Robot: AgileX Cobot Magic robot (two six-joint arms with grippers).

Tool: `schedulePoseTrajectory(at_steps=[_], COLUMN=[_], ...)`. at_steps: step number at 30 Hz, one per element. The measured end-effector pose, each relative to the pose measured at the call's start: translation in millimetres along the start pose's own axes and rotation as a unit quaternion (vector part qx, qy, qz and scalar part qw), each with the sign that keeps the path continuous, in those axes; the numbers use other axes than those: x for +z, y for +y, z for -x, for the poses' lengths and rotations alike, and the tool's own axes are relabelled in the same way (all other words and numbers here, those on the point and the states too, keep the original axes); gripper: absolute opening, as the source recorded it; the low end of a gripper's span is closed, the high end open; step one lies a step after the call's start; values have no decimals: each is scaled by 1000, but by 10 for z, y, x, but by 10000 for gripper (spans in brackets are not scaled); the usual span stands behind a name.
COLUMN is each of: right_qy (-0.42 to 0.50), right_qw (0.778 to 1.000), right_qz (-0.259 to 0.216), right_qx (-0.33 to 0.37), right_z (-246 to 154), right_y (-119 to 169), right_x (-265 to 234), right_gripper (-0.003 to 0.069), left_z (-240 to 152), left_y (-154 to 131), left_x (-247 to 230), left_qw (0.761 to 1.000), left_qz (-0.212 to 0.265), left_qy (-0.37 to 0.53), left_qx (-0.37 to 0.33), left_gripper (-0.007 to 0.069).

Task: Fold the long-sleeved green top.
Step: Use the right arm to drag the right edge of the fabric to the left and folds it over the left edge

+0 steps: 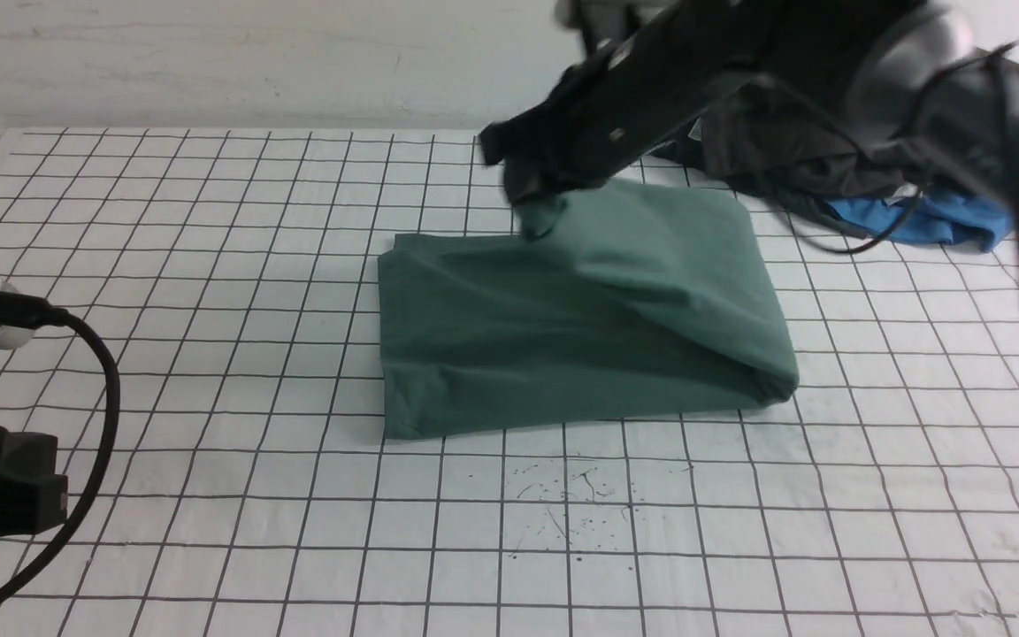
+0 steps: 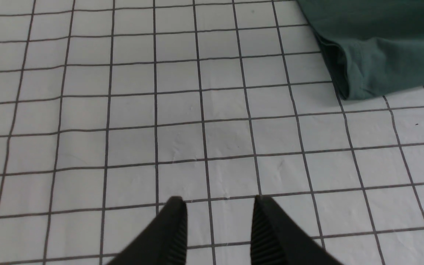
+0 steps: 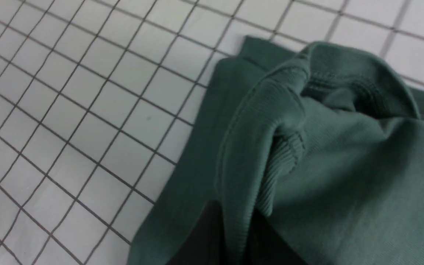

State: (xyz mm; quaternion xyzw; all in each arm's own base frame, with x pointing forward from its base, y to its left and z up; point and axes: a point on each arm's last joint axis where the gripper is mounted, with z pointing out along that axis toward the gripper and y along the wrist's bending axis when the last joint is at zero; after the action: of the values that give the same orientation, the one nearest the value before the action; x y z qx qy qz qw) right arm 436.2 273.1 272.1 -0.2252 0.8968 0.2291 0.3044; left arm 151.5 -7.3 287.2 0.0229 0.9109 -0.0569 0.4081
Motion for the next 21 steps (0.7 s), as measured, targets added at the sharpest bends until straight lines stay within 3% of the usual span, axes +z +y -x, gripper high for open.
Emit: schedulePoseTrajectory(at_steps=[5, 10, 14, 21], right_qy=[16, 3, -11, 18], right_qw=[1000, 999, 998, 990], right_qz=[9, 38, 46, 31], right_qx=[2, 14, -50, -133], right_z=[-196, -198, -119, -104], right_y=[83, 117, 178, 191], right_x=[446, 502, 353, 169], right_gripper=[44, 197, 295, 293], left_z=[-1, -11, -16, -38], left_y=[0, -3, -3, -5], left_x=[7, 7, 10, 25], left_qw=[1000, 1000, 1000, 1000], left_qz=[-1, -2, -2, -5], left_qy=[2, 7, 8, 10], left_qx=[-1, -2, -2, -6], left_gripper=[182, 173, 174, 174])
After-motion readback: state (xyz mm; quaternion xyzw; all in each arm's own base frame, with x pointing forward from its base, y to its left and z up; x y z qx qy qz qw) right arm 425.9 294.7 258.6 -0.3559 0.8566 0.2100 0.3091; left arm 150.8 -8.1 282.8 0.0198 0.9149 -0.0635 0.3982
